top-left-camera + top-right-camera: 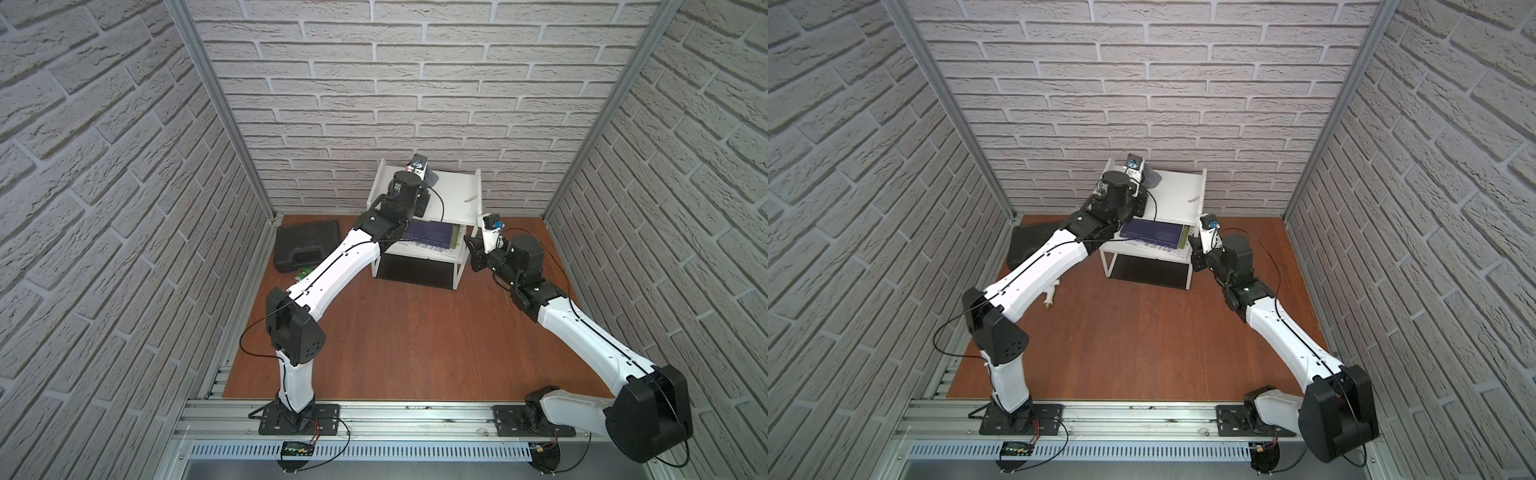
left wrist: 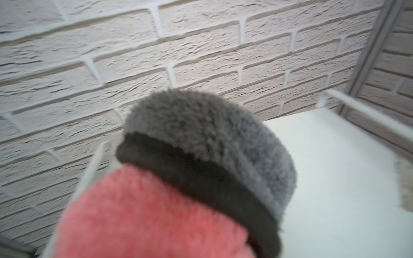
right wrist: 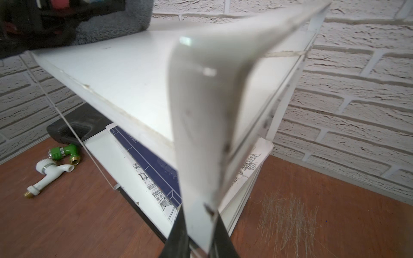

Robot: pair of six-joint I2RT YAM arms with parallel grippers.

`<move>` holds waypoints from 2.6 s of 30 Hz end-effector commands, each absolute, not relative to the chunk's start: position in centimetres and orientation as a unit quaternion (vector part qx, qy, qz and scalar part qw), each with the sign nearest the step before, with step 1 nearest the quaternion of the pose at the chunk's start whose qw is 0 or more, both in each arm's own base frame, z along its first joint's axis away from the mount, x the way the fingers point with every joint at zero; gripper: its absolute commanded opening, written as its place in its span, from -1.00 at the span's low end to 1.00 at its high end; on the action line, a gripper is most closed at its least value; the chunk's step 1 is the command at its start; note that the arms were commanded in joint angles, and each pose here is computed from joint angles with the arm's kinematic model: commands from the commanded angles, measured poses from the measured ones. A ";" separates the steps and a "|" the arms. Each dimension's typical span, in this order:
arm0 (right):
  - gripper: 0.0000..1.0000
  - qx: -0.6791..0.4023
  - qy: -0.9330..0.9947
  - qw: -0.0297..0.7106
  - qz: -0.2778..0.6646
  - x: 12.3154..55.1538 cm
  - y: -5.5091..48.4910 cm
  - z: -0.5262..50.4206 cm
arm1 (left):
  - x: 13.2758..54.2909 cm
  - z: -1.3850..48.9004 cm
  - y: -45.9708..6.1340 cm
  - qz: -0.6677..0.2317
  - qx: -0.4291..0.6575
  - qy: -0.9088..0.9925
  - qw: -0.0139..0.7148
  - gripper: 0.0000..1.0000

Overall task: Wipe the bookshelf clean with a cloth
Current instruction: Wipe the dust from the shelf.

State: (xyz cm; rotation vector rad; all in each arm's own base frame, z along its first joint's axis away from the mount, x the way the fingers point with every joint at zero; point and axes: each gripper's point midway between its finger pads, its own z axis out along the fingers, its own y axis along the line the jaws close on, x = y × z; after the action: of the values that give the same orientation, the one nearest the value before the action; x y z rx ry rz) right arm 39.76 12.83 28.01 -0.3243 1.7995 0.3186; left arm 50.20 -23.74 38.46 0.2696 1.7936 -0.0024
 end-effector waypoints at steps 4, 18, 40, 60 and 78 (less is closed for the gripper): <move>-0.95 -0.091 0.807 0.569 0.129 40.0 9.7 26.4 | 47.6 33.9 -26.8 0.009 0.168 0.800 0.575 -1.00; -0.94 -0.144 0.819 0.551 0.074 42.8 5.0 25.2 | 45.8 36.3 -27.1 0.038 0.168 0.786 0.593 -1.00; -0.95 -0.129 0.811 0.554 0.138 44.9 7.0 25.4 | 39.8 32.2 -19.3 -0.182 0.108 0.796 0.568 -1.00; -0.94 -0.146 0.804 0.563 0.124 44.3 6.9 25.0 | 44.7 41.0 -15.1 -0.280 0.112 0.781 0.546 -1.00; -0.94 -0.144 0.812 0.550 0.132 43.1 7.4 25.1 | 59.3 35.4 -14.6 -0.086 0.104 0.844 0.519 -1.00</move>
State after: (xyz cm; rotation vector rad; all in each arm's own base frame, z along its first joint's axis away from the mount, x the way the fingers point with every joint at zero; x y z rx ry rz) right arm 43.90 7.90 28.08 -0.3849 1.8110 0.3221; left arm 57.53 -16.97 40.58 0.2988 1.8660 -0.3318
